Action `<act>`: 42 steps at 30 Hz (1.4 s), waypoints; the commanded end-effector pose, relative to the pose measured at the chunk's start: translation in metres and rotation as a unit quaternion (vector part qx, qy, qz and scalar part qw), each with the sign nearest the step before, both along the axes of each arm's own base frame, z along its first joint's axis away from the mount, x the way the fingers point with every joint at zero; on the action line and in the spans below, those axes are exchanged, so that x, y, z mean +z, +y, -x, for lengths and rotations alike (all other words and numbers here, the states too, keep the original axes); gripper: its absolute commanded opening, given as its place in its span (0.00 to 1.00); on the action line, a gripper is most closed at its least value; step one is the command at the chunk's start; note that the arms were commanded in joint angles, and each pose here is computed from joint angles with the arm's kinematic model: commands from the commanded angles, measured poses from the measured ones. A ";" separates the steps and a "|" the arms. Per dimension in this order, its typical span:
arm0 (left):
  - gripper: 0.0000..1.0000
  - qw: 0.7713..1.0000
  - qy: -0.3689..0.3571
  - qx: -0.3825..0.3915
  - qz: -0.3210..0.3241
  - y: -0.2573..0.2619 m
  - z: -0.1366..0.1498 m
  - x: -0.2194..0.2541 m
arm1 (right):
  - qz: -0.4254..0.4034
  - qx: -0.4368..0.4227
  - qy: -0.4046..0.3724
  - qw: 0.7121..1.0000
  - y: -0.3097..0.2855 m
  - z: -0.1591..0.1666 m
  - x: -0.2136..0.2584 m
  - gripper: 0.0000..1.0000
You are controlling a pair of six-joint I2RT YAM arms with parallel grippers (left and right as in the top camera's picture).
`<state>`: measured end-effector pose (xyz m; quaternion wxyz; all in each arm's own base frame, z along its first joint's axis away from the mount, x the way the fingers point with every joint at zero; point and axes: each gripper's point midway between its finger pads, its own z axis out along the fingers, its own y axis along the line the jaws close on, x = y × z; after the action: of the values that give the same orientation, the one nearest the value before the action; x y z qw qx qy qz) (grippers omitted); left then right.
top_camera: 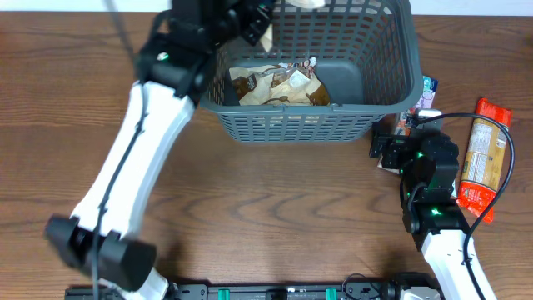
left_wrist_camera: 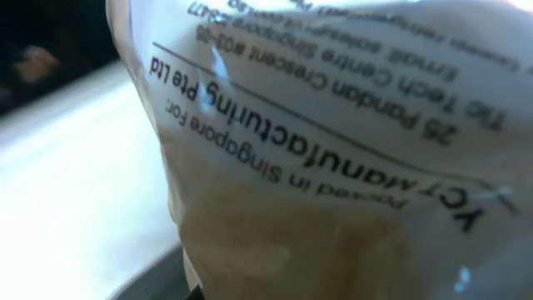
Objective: Pack container
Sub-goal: 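Lift the lower bag with the left gripper and drop it into the basket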
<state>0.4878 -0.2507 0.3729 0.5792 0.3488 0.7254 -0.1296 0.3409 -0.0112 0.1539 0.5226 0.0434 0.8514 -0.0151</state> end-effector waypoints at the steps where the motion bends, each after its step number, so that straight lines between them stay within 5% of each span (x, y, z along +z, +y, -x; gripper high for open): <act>1: 0.06 0.999 0.036 -0.041 -0.007 -0.030 -0.002 -0.037 | -0.004 -0.008 -0.012 1.000 -0.003 -0.003 0.009 0.99; 13: 0.06 0.968 0.195 -0.029 -0.153 -0.020 -0.003 -0.193 | -0.004 -0.008 -0.013 1.000 -0.003 -0.003 0.010 0.99; 22: 0.07 0.953 0.242 0.017 -0.183 0.029 -0.008 -0.215 | -0.004 -0.009 -0.014 1.000 -0.003 -0.004 0.010 0.99; 27: 0.57 0.945 0.264 0.023 -0.189 0.041 -0.003 -0.221 | -0.004 -0.008 -0.014 1.000 -0.003 -0.004 0.010 0.99; 33: 0.68 0.949 0.251 0.009 -0.192 0.030 0.005 -0.209 | 0.005 -0.018 -0.022 1.000 -0.008 -0.004 0.016 0.99; 38: 0.76 0.965 0.191 -0.007 -0.182 0.018 0.019 -0.152 | 0.025 -0.038 -0.048 0.998 -0.020 -0.005 0.045 0.99; 41: 0.99 0.976 0.146 -0.004 -0.163 0.023 0.033 -0.100 | 0.026 -0.051 -0.028 0.998 -0.029 -0.002 0.059 0.99; 42: 0.99 0.979 0.133 0.011 -0.156 0.030 0.037 -0.083 | 0.026 -0.056 -0.014 0.998 -0.033 0.000 0.061 0.99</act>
<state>0.4653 -0.2363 0.2154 0.3479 0.4225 0.8341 -0.0686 0.3374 -0.0304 0.1767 0.5128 0.0635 0.8548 -0.0471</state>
